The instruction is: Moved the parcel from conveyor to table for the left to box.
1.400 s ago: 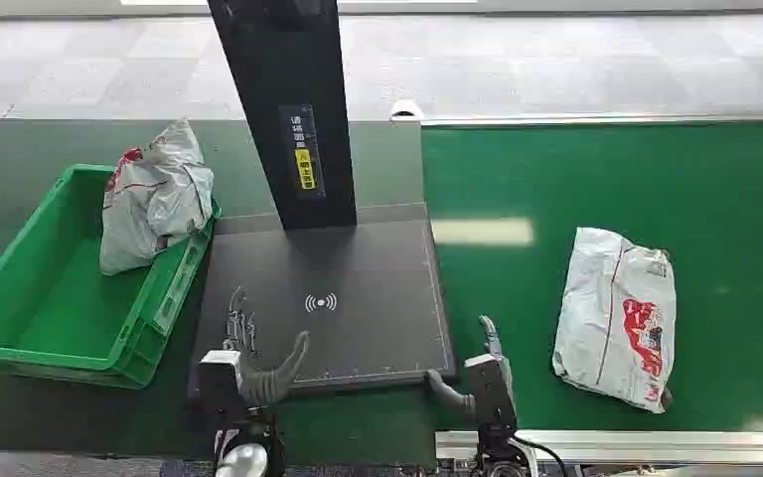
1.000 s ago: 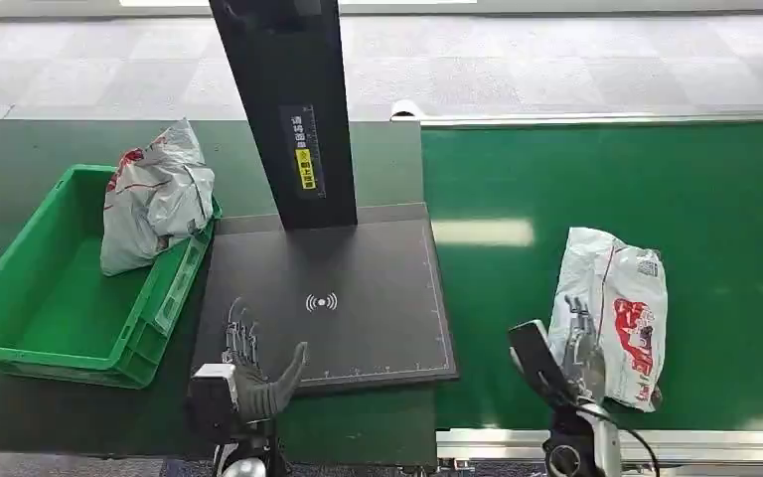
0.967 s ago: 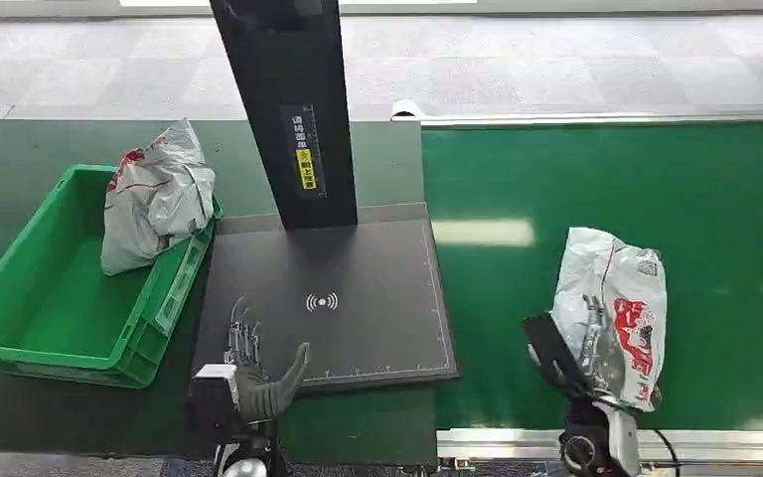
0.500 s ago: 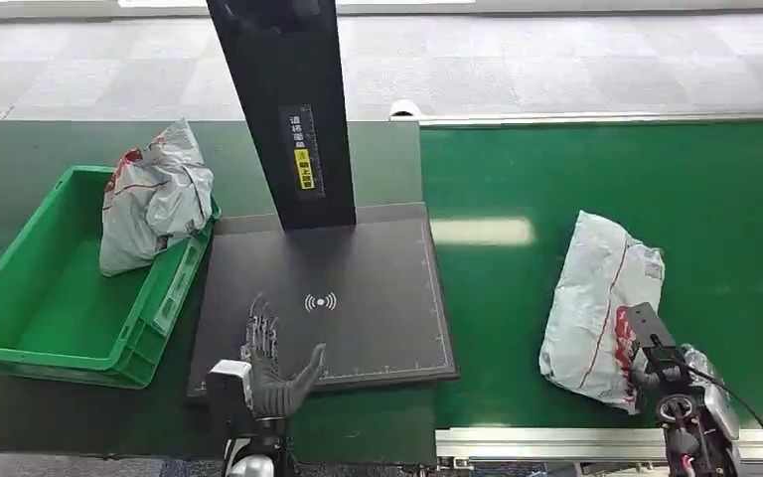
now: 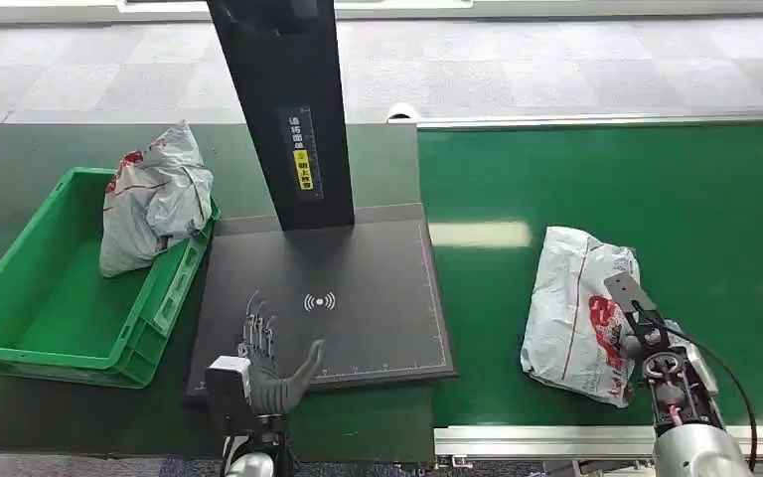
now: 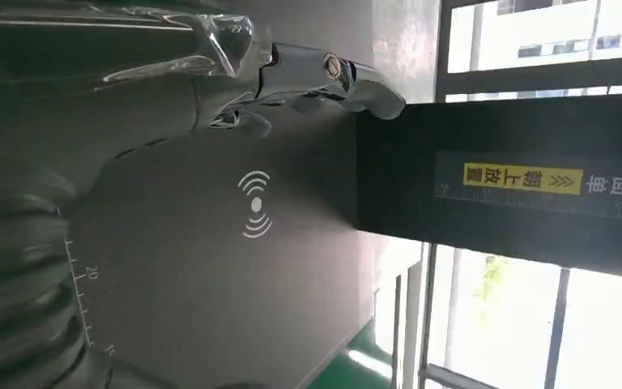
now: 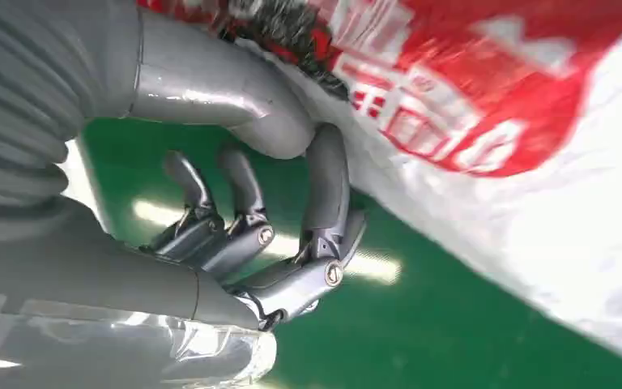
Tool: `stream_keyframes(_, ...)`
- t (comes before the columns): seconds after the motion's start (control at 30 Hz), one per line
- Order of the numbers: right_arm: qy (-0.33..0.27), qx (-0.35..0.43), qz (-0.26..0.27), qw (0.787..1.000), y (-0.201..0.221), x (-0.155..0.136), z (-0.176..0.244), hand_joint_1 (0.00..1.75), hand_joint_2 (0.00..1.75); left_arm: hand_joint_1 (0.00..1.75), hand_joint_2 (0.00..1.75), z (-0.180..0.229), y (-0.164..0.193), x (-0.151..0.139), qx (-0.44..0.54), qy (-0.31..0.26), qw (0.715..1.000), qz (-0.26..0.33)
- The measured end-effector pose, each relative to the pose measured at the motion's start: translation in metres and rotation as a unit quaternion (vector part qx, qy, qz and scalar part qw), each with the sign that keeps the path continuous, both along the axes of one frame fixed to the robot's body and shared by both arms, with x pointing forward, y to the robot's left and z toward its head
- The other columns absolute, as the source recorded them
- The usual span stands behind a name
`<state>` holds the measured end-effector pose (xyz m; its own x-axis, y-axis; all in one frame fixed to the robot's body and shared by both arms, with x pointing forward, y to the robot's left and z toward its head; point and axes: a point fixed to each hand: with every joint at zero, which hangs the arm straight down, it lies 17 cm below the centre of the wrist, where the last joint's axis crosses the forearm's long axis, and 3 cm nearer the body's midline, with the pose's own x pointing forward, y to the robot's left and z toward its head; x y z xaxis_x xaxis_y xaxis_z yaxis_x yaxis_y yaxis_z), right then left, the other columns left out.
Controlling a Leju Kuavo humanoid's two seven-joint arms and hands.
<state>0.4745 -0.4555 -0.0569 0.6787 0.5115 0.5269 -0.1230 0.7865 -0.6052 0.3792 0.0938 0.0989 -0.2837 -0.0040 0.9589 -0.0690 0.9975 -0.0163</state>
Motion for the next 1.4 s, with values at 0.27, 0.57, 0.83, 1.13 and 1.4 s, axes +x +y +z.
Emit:
stream_keyframes(0.27,-0.022,0.034,0.023,0.999,0.031,0.018,0.009,1.75,1.75,0.0,1.75,0.002,0.006,0.001,-0.002,-0.001,1.0,0.011)
stream_keyframes(0.57,-0.126,0.021,0.063,0.99,0.064,0.062,0.058,0.0,1.75,0.0,1.75,0.006,0.02,-0.003,-0.002,-0.005,0.999,0.041)
stream_keyframes(0.83,-0.249,-0.075,0.073,0.963,0.08,0.087,0.163,0.0,1.75,0.0,1.75,0.007,0.03,-0.006,-0.002,-0.005,0.998,0.056)
stream_keyframes(1.13,-0.314,-0.099,0.088,0.94,0.095,0.064,0.203,0.0,1.75,0.0,1.75,0.006,0.028,-0.007,-0.008,-0.006,0.999,0.053)
stream_keyframes(1.4,-0.305,-0.097,0.089,0.943,0.088,0.055,0.192,0.0,1.75,0.0,1.75,0.006,0.025,-0.007,-0.006,-0.004,0.999,0.046)
